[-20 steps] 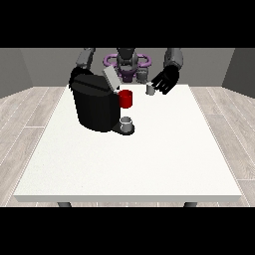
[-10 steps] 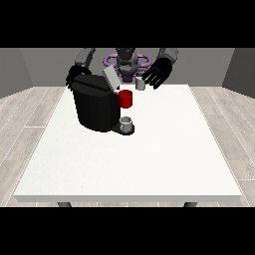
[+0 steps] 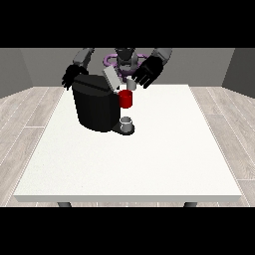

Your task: Insert the coffee pod into the coffee machine and close the lid

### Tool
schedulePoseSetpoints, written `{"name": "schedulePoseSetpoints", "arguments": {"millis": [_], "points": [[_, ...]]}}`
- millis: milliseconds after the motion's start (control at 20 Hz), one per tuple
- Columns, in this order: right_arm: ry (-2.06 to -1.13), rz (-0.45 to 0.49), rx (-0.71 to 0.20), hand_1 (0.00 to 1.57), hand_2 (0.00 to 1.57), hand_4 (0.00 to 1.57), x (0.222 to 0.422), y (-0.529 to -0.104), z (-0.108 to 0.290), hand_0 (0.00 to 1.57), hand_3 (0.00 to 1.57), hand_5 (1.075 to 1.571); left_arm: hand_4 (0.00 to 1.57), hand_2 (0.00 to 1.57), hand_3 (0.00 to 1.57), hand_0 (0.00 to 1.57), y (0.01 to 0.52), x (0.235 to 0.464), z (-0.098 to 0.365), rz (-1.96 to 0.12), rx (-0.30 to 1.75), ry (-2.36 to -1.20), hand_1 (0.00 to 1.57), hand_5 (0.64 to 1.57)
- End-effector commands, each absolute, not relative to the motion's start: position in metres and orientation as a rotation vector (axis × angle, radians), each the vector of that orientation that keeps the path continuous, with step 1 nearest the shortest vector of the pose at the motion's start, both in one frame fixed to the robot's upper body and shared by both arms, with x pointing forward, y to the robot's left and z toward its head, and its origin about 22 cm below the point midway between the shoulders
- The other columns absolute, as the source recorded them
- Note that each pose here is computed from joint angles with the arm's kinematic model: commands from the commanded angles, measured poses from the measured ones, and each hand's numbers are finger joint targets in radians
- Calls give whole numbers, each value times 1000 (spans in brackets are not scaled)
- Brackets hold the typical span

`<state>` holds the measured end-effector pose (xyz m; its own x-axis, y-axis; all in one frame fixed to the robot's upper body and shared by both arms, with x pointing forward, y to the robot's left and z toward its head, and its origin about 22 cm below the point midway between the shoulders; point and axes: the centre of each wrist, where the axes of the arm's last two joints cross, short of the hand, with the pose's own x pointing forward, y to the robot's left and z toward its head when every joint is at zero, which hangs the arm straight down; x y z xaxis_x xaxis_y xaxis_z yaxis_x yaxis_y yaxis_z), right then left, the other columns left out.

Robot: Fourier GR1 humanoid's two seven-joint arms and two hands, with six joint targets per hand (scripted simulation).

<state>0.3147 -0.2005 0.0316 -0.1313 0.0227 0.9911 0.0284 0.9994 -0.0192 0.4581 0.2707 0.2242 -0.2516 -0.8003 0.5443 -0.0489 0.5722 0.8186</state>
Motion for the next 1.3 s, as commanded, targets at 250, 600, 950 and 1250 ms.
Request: {"name": "schedulePoseSetpoints", "arguments": {"millis": [250,600,950,1250], "points": [[-1729,-38,-87,0,0,526,315,-216,30,0,0,1571,504,1314,1222,1283,259,461,225,-857,723,-1678,1283,1571],[-1710,-56,-89,0,0,537,313,-217,23,0,0,1571,506,1294,1208,1251,244,463,227,-880,705,-1698,1251,1571],[-1715,-62,-52,0,0,499,305,-216,25,0,0,1571,505,1271,1200,1198,260,462,221,-896,671,-1678,1198,1571],[-1728,-78,-84,0,0,481,313,-217,27,0,0,1571,488,1248,1186,1184,260,463,233,-902,686,-1673,1184,1571]]}}
